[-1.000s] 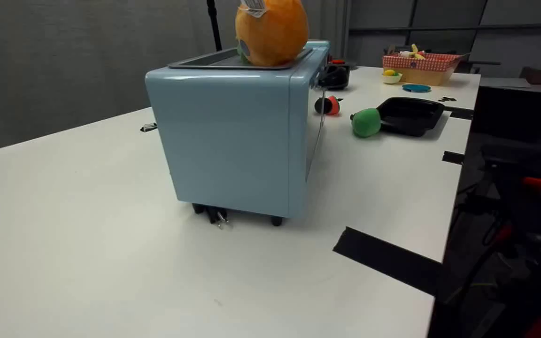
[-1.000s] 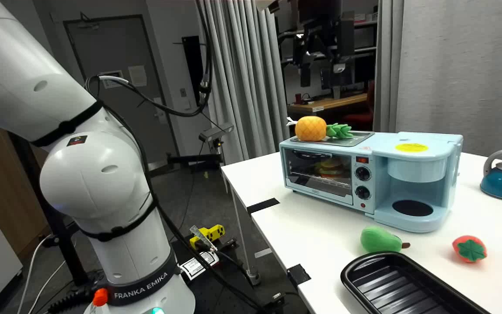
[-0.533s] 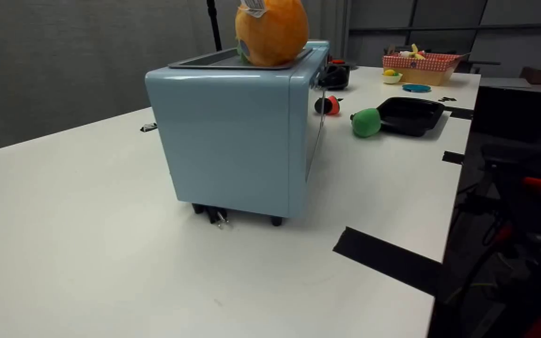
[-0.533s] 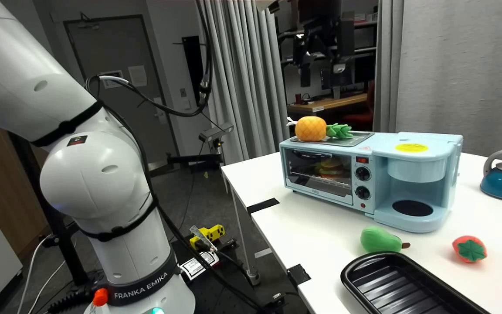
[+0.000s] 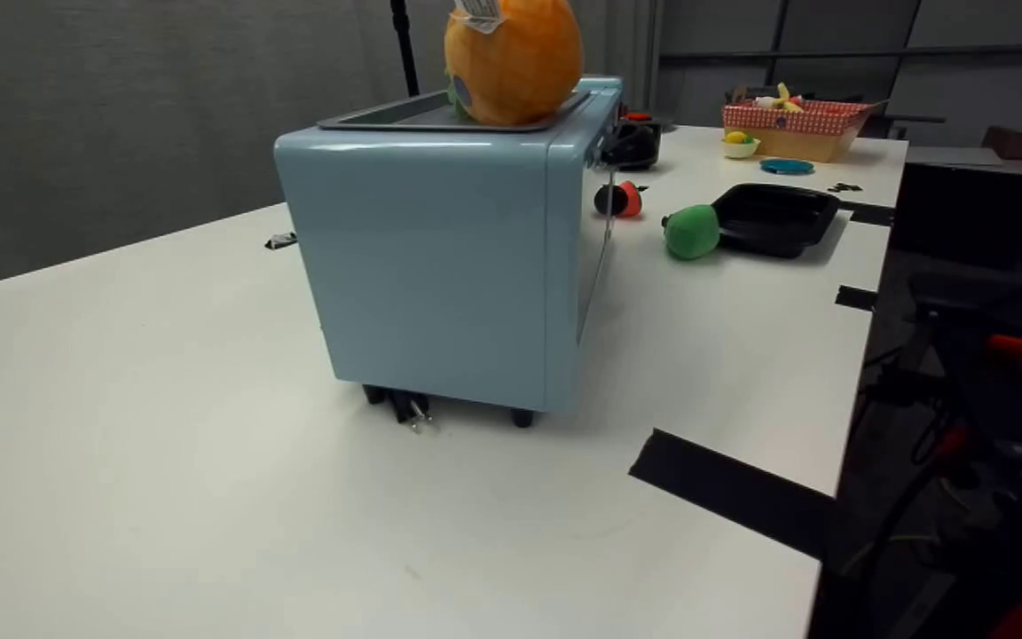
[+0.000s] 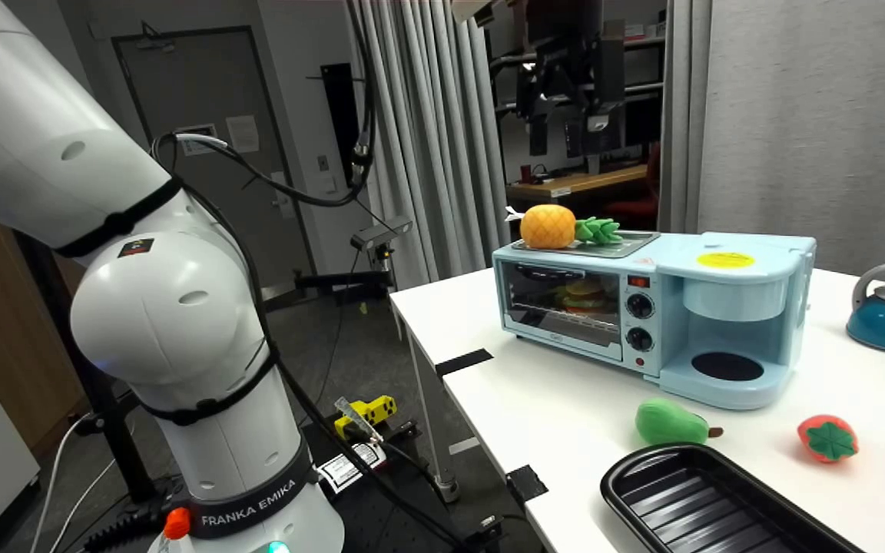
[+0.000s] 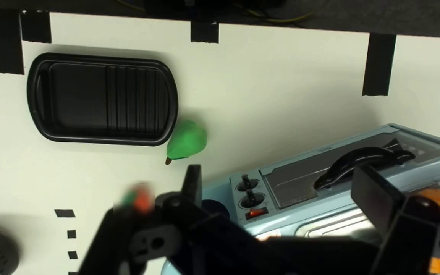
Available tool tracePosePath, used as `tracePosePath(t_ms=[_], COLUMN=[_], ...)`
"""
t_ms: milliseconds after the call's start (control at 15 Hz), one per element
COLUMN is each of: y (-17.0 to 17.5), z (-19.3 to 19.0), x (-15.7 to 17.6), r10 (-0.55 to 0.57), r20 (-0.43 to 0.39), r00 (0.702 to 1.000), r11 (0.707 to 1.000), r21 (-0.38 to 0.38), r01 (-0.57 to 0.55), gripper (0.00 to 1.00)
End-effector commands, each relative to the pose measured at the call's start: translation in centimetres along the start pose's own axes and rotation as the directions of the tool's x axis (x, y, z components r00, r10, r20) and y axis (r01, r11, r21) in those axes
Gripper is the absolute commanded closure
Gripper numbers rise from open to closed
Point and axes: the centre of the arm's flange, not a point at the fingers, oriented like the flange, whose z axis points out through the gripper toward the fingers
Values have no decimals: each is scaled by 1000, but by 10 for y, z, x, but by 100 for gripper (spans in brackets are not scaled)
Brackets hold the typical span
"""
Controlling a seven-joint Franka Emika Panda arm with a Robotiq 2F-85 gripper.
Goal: Push the button on the top of the breakfast maker
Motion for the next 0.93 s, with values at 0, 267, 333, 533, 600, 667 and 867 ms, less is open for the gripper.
tracePosePath(t_ms=[0,267,333,533,600,667,867], y=[-8,-23,-26,-29,-29,-28,-26], z=[0,4,4,1,0,1,5], x=[19,44,53,82,92,103,135], r10=[0,-2,3,22,30,41,74], r20=[0,-1,-4,-25,-31,-36,-46], r00=[1000,1000,1000,999,999,999,996], r11=[1000,1000,999,999,999,998,996], r21=[-5,-30,-34,-39,-39,-38,-36], r01=[0,2,-3,-23,-32,-42,-76], gripper=[0,0,0,0,0,0,0])
